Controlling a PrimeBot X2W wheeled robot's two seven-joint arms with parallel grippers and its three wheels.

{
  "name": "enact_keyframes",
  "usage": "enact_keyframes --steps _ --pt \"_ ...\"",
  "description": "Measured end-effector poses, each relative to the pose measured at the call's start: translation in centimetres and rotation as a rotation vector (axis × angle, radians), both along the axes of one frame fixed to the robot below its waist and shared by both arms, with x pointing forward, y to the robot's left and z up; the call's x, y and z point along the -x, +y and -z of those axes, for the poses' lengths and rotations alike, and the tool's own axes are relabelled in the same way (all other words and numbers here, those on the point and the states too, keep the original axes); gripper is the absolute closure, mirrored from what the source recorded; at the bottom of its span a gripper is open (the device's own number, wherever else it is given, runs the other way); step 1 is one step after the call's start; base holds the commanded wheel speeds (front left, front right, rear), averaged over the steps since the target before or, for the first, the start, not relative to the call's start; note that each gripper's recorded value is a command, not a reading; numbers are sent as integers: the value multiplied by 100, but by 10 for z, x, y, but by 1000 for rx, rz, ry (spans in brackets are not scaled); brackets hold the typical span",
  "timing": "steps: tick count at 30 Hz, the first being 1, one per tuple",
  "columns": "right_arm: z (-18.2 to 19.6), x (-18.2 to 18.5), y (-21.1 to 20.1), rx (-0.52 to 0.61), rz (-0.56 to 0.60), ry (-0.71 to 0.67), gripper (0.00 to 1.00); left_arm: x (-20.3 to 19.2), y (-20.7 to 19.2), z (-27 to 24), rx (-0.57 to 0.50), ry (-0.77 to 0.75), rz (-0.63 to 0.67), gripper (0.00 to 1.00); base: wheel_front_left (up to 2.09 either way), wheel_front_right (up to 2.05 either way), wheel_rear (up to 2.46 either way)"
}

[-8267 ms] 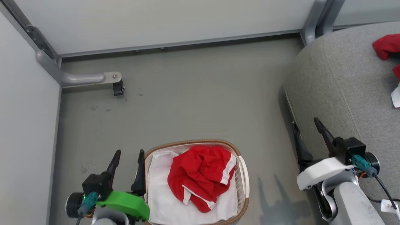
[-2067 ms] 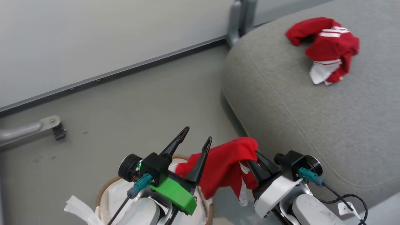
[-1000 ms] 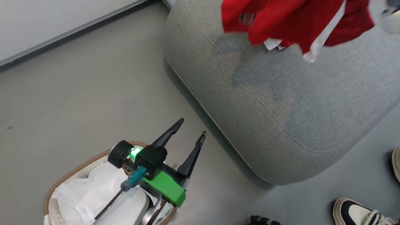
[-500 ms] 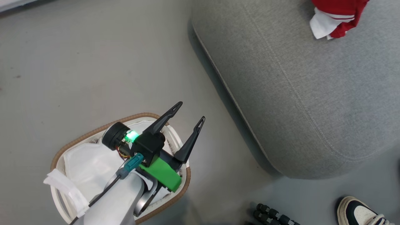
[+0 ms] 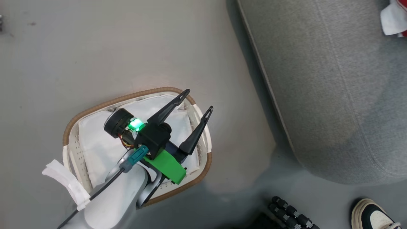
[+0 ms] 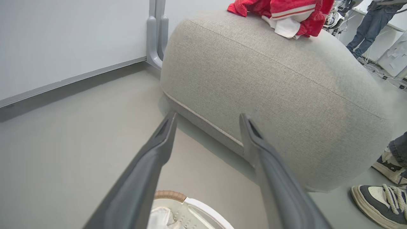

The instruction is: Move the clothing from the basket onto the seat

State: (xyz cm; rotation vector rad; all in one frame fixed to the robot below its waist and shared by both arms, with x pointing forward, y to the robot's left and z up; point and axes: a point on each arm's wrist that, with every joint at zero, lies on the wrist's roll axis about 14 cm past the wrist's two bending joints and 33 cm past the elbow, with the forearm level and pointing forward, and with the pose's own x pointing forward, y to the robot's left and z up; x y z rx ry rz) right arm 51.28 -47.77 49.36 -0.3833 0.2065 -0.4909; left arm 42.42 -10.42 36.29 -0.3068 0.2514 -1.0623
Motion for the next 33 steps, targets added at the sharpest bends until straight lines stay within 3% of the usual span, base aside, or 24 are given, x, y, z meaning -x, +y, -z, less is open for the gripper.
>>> enact_keyframes --steps 2,3,5,6,7,14,24,33 --pt "33 8 5 -58 21 45 100 -1 6 6 -11 12 -14 0 0 0 0" --pt "43 12 7 -75 28 56 89 -2 7 7 -14 14 -19 0 0 0 0" --pt "59 22 11 -112 46 75 60 -2 10 9 -20 19 -26 0 0 0 0" --pt "61 26 12 -117 50 74 11 -2 10 8 -23 19 -27 0 0 0 0" --pt "60 29 12 -117 53 69 0 -2 11 8 -25 18 -29 0 0 0 0" --pt "48 56 25 -113 35 25 0 2 5 -13 -7 1 -40 0 0 0 0" --pt "38 92 77 -161 -100 -9 0 9 12 -52 3 -32 -117 0 0 0 0" --pt "-1 82 137 -263 -230 -207 0 -1 43 -81 -3 -88 -260 0 0 0 0"
